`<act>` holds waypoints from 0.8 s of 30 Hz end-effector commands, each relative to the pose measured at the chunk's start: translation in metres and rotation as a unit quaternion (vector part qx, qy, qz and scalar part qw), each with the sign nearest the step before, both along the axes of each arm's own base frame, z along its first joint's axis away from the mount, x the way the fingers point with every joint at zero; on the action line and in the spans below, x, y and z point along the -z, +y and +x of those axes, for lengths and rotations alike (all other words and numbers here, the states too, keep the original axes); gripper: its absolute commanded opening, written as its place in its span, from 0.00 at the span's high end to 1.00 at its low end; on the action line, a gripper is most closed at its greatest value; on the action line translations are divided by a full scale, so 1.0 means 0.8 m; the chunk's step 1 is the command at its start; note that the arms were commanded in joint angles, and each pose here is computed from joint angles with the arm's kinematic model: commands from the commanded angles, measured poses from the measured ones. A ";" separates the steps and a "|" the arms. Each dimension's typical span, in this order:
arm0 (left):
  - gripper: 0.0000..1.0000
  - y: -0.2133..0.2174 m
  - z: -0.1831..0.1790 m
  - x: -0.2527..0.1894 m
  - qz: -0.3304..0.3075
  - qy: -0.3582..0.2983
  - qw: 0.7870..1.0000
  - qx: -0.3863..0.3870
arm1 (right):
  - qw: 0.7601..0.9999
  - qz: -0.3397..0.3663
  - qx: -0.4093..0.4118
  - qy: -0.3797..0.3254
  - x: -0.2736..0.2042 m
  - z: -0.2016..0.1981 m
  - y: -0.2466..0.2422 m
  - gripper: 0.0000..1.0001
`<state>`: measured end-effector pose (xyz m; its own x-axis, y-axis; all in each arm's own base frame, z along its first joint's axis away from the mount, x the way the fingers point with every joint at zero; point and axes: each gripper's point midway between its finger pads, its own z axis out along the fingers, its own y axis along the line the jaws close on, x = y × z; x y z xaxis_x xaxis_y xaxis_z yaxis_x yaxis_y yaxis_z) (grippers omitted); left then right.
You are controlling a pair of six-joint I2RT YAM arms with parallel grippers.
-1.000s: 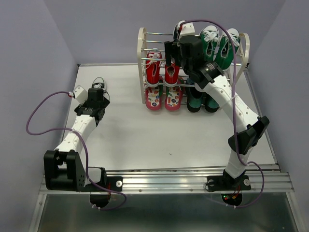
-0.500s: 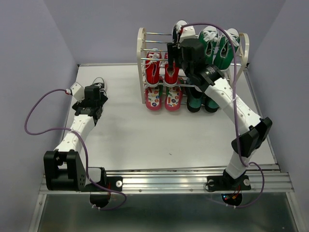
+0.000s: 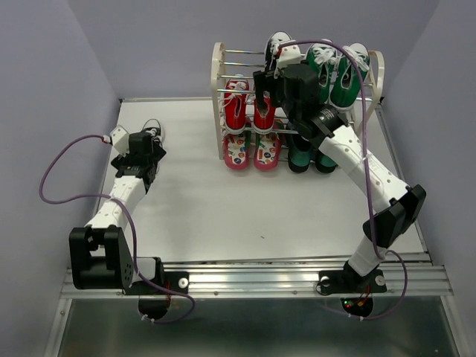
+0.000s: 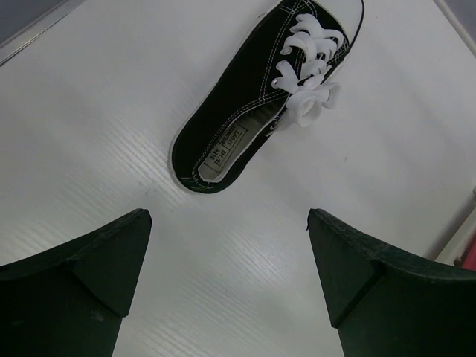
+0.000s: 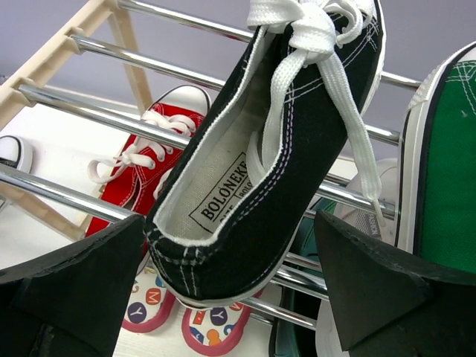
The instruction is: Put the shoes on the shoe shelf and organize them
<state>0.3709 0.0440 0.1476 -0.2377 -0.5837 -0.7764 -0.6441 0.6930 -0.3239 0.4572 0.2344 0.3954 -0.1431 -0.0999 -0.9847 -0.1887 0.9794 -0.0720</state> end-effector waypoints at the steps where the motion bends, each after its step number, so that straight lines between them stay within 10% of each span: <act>1: 0.01 0.005 0.010 0.000 0.024 -0.009 0.999 0.019 | 0.999 0.017 -0.012 -0.039 -0.047 -0.020 -0.010 0.00; 16: 0.01 0.006 0.026 0.067 0.060 0.065 0.994 0.065 | 0.980 0.069 -0.173 -0.067 -0.104 -0.114 0.010 0.00; 24: 0.01 0.024 0.049 0.085 0.063 0.080 0.992 0.070 | 0.957 0.113 -0.268 0.019 -0.034 -0.196 0.018 0.00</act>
